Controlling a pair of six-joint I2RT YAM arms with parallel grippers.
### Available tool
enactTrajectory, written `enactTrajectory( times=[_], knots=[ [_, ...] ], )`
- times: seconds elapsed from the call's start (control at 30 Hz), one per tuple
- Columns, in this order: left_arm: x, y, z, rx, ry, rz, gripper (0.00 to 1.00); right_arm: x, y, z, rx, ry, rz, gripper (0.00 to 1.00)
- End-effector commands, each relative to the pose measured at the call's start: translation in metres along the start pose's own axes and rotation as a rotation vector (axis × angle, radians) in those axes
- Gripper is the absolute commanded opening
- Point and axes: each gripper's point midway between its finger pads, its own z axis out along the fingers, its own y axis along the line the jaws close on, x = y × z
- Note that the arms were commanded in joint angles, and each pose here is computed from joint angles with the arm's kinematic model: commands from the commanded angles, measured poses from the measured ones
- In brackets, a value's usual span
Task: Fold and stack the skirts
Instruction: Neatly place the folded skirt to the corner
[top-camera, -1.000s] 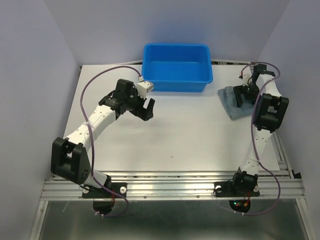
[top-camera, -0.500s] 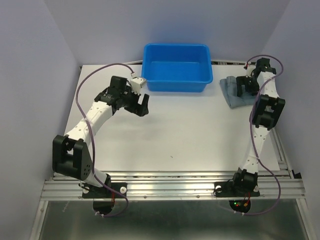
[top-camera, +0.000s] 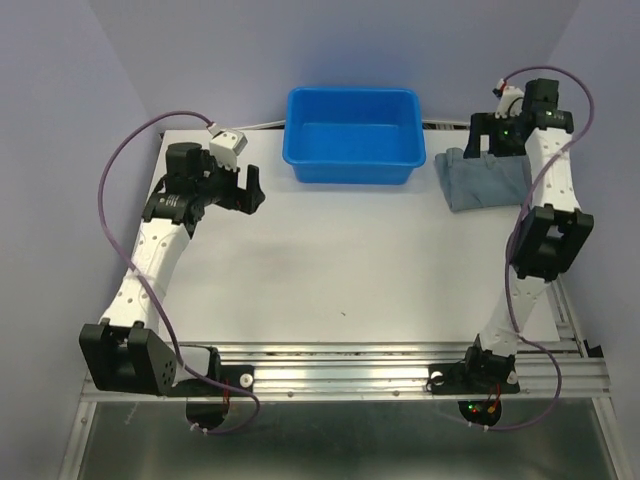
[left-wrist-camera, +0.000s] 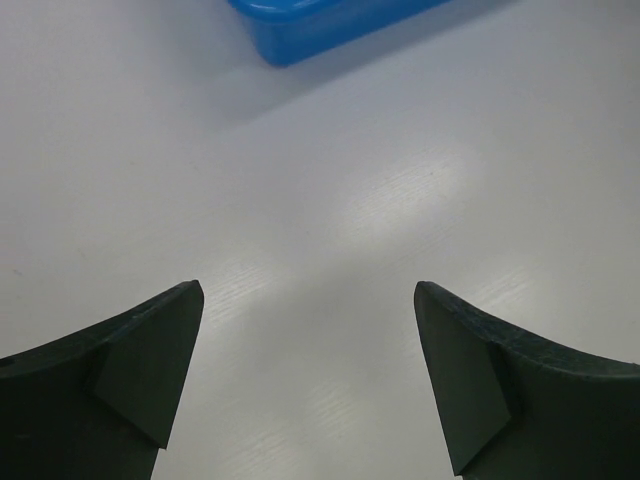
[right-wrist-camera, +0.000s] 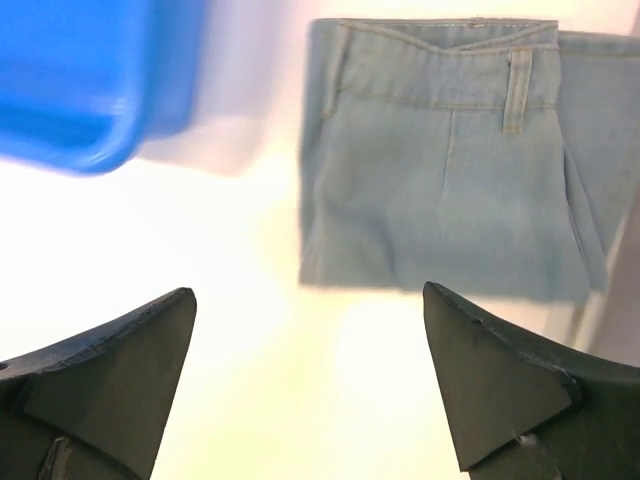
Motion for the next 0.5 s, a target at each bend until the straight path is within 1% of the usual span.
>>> enactTrajectory(
  times=[0.0,0.03,0.07,0.1,0.13,0.17,0.23,0.27,0.33,0.37,0.4,0.47],
  knots=[
    [-0.033,0.01,-0.023,-0.086,-0.132,0.071,0.99,-0.001,0.041,-0.081,-0.077,-0.078,0.018,1.0],
    [-0.034,0.009,-0.03,-0.094,-0.15,0.082,0.98,0.009,0.049,-0.088,-0.097,-0.07,0.021,1.0],
    [-0.031,0.006,-0.031,-0.083,-0.149,0.105,0.99,0.033,0.066,-0.099,-0.143,-0.047,0.037,1.0],
    [-0.019,0.005,-0.029,-0.073,-0.129,0.105,0.99,0.047,0.073,-0.103,-0.158,-0.034,0.042,1.0],
    [-0.016,0.002,-0.034,-0.071,-0.139,0.11,0.98,0.058,0.079,-0.107,-0.17,-0.031,0.04,1.0],
    [-0.012,0.0,-0.035,-0.067,-0.139,0.115,0.98,0.088,0.093,-0.11,-0.198,0.007,0.045,1.0],
    [0.007,-0.001,-0.035,-0.068,-0.116,0.11,0.99,0.117,0.103,-0.113,-0.219,0.033,0.047,1.0],
    [0.019,0.001,-0.035,-0.087,-0.095,0.105,0.99,0.148,0.113,-0.112,-0.238,0.067,0.043,1.0],
    [0.032,0.005,-0.035,-0.11,-0.07,0.108,0.99,0.175,0.121,-0.111,-0.244,0.093,0.032,1.0],
    [0.038,0.008,-0.036,-0.131,-0.057,0.11,0.99,0.202,0.124,-0.105,-0.246,0.142,0.031,1.0],
    [0.045,0.009,-0.037,-0.139,-0.047,0.114,0.99,0.209,0.125,-0.106,-0.24,0.143,0.024,1.0],
    [0.056,0.011,-0.037,-0.151,-0.026,0.123,0.98,0.205,0.125,-0.115,-0.212,0.1,0.012,1.0]
  ],
)
